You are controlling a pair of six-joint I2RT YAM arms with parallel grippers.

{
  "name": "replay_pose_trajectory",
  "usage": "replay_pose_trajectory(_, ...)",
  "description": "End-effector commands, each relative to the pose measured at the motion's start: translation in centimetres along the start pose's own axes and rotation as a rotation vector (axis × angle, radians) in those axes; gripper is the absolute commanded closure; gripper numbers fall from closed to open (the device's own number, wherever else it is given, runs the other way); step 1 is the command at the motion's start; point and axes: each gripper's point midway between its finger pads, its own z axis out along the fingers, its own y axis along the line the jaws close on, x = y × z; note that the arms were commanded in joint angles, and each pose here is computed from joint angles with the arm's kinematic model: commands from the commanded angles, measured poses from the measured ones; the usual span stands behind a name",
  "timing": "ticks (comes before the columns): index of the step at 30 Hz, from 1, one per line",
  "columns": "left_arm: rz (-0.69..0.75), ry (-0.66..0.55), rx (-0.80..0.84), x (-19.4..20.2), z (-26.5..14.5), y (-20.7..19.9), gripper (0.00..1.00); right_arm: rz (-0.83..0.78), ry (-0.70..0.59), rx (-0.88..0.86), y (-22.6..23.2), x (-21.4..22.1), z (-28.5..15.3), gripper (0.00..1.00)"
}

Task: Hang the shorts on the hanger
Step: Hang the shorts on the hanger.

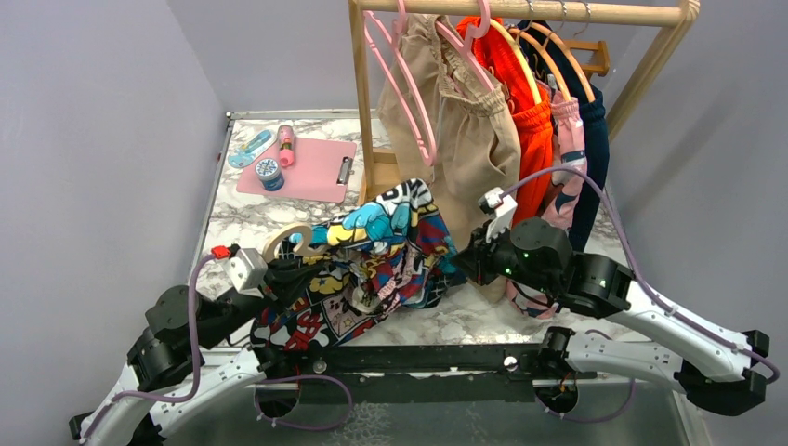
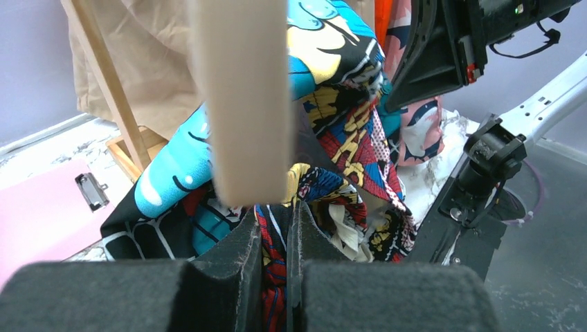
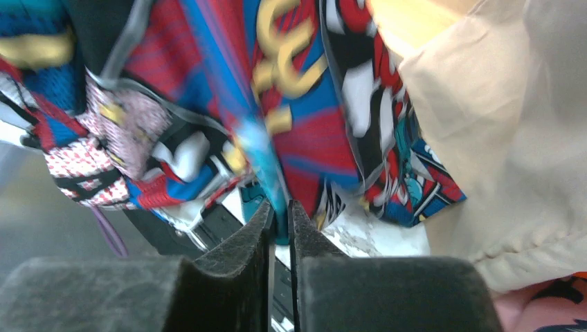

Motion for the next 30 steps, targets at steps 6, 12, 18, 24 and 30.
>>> replay_pose_trajectory(6,-0.028,-0.087,0.036,-2.6,0.0,-0.8,1.00,-0.113,-0.053,-0.069,1.2,-3.7,-3.8,0.42)
replay_pose_trajectory(12,-0.092,-0.013,0.025,-0.7,1.4,-0.9,1.00,-0.189,-0.138,-0.236,5.0,-7.6,-5.3,0.41)
replay_pose_trajectory(18,-0.162,0.085,-0.006,1.6,3.4,-0.9,1.00,-0.200,-0.189,-0.361,8.0,-8.9,-3.4,0.41)
replay_pose_trajectory(24,-0.201,0.155,0.036,2.7,4.5,-2.0,1.00,-0.275,-0.190,-0.355,8.4,-9.2,-1.1,0.39)
replay_pose_trajectory(30,-0.246,0.227,0.041,4.3,5.4,-2.6,1.00,-0.347,-0.170,-0.325,7.8,-8.6,0.6,0.34)
